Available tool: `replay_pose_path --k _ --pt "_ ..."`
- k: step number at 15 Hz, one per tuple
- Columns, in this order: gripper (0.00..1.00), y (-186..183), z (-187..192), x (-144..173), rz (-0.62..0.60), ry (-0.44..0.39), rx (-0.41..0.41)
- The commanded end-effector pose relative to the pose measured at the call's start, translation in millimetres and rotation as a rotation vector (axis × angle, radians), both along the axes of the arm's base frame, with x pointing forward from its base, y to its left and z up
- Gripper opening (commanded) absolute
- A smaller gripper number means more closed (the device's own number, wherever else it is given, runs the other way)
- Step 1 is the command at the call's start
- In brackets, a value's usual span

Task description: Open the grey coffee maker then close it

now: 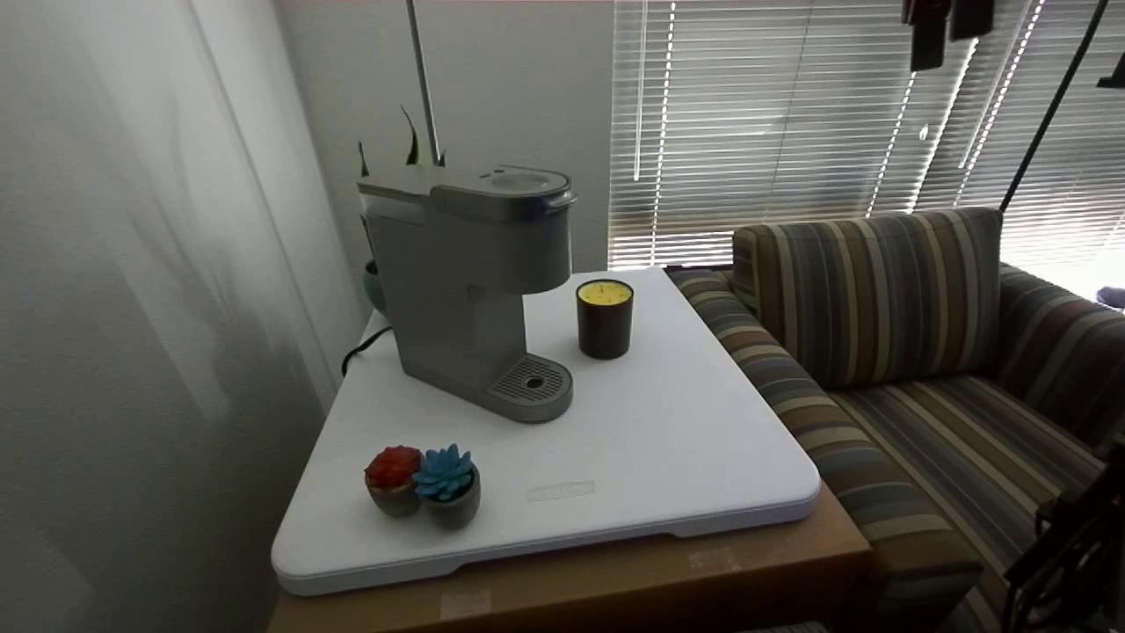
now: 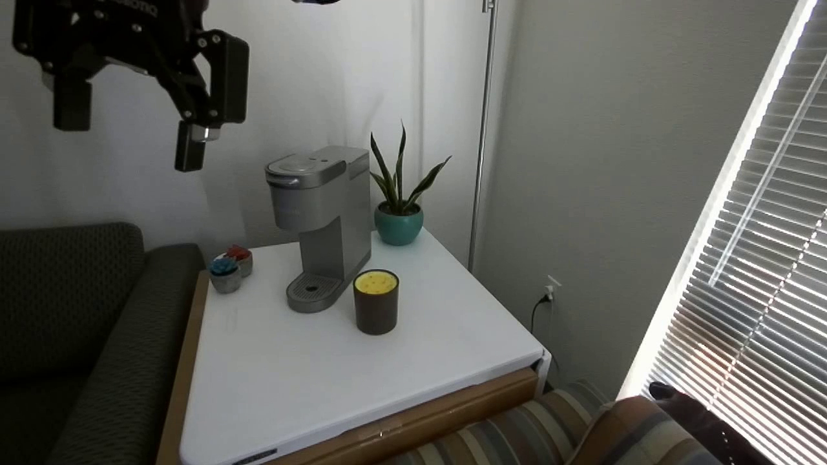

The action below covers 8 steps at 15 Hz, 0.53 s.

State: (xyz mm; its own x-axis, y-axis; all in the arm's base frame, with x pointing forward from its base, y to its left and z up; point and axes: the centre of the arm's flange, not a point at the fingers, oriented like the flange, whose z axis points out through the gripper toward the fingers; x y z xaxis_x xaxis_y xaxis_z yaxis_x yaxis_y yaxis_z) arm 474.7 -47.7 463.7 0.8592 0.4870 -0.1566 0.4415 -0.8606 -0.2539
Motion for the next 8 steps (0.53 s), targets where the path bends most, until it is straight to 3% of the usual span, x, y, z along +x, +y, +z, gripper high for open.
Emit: replay_pose_path --k 1,4,8 --pt "1.0 0.9 3.4 0.4 -0.028 -0.016 -0.01" --pt "1.0 13.9 -2.1 21.3 -0.164 -0.09 -0.034" --pt "1.0 41.7 -15.3 55.9 -0.334 -0.253 -0.064"
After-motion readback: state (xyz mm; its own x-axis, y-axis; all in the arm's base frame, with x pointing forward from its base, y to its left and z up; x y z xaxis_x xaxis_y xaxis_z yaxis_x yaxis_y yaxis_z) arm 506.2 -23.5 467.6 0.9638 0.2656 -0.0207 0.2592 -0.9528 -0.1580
